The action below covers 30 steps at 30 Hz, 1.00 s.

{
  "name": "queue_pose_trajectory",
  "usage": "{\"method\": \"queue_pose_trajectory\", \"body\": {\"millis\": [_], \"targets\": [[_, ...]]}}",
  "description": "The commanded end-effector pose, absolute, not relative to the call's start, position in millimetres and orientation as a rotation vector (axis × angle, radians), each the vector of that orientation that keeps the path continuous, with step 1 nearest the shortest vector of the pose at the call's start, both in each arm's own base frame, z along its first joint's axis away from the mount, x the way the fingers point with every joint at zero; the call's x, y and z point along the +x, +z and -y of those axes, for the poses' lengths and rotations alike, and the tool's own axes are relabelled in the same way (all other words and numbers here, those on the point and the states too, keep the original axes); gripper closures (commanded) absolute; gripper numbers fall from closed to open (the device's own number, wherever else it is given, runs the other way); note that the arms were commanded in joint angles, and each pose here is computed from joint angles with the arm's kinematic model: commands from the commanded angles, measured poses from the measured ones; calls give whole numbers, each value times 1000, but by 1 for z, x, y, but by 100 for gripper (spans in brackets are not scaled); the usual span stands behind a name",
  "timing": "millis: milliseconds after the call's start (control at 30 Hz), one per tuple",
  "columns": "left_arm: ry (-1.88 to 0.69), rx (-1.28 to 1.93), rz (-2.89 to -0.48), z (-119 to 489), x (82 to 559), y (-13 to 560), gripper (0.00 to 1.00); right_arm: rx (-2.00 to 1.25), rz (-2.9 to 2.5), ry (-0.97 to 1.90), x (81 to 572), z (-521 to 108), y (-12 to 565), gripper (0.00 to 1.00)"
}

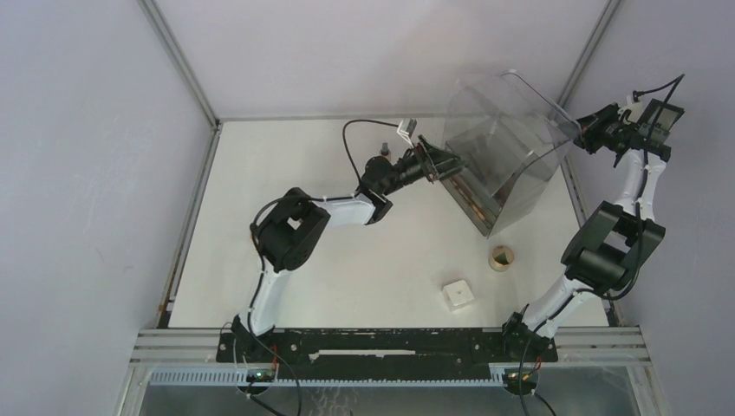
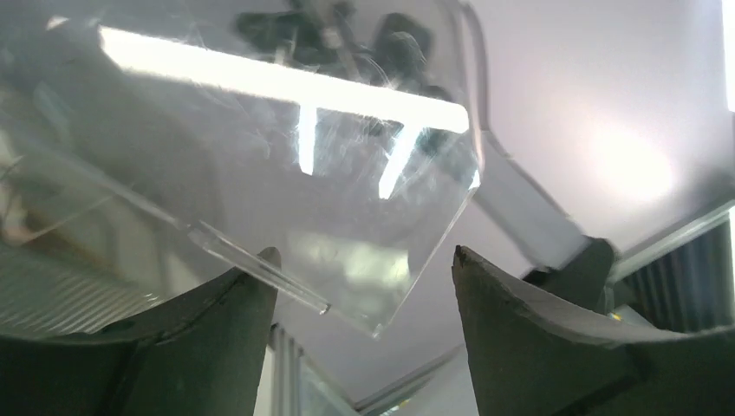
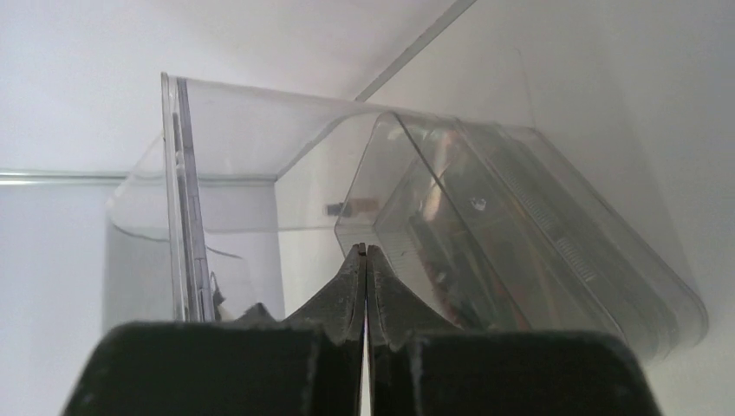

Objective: Organize the makeup
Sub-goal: Open the storage box at the center of the board.

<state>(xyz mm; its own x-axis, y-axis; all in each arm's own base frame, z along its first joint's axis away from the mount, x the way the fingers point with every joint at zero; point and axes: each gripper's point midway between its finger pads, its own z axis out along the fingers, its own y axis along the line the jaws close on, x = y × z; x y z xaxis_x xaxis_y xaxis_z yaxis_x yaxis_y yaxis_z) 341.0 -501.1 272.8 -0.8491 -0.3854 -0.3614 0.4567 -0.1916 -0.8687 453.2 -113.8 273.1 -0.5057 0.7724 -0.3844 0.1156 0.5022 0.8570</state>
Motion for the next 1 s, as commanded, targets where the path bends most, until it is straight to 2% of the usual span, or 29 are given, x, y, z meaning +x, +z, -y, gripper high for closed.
{"method": "queue_pose_trajectory", "body": {"millis": [0,967], "targets": [[-2167,293,-1002,462,284,418,23,669,-1952,1115,450,89,279,98],[-2153,360,-916,445,272,469,23,637,-1953,1138,448,84,282,98]]}}
